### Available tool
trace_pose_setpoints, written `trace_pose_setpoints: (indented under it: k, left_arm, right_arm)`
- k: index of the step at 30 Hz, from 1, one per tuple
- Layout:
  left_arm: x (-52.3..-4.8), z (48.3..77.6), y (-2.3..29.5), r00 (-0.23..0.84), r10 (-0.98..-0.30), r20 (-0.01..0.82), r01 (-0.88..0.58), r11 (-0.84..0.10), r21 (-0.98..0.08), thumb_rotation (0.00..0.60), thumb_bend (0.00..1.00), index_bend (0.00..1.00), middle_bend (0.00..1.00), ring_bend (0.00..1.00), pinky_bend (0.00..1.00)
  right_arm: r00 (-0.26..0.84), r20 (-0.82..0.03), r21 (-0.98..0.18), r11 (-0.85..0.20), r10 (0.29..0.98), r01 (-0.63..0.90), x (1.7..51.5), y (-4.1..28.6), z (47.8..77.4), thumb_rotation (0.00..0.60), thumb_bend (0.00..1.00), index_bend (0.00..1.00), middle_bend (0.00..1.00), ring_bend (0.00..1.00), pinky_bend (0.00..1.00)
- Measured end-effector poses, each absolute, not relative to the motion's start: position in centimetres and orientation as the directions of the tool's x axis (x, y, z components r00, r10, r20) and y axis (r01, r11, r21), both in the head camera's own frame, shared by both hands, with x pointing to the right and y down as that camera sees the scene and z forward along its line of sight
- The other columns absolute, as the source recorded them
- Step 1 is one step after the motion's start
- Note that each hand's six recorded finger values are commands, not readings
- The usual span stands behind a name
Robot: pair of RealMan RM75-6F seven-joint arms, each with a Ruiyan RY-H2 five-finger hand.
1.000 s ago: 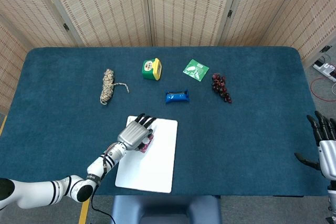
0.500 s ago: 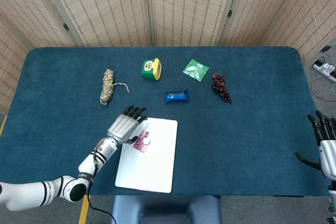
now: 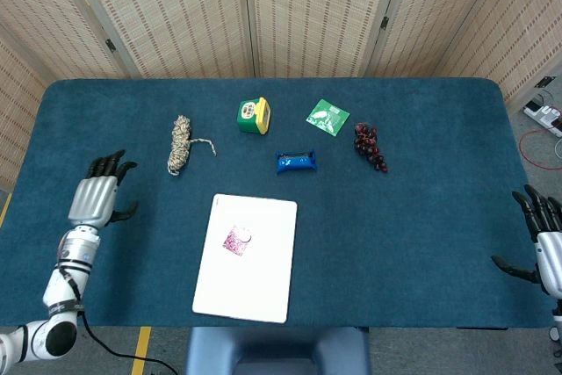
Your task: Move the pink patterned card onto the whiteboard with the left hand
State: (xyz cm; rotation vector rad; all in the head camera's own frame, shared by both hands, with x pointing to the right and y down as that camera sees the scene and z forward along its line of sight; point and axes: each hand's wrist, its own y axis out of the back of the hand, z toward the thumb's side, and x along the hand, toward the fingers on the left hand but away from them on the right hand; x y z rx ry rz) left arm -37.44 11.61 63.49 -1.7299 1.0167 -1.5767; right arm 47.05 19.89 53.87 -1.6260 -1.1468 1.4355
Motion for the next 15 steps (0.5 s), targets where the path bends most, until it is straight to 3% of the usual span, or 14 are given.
trace_pose_setpoints:
  k: [7,15]
  left_arm:
    - [-42.1,61.4,16.7,-0.087,-0.849,0.521,-0.132,-0.509,-0.851,0.600,0.40,0.21,0.06,0.00,0.00]
    - [-43.0,58.2,20.7,-0.071,-0.892,0.446,-0.116,-0.436,-0.892,0.600,0.40,0.21,0.06,0.00,0.00]
  right_arm:
    - [0.012,-0.405,-0.887,-0.396,0.914,0.237,47.1,20.1,54.0,0.600,0.11,0.00,0.00,0.05,0.00]
    - [-0.004,-0.412,-0.874,-0.394,0.911,0.283,47.3,21.3,53.8,0.600,0.11,0.00,0.00,0.05,0.00]
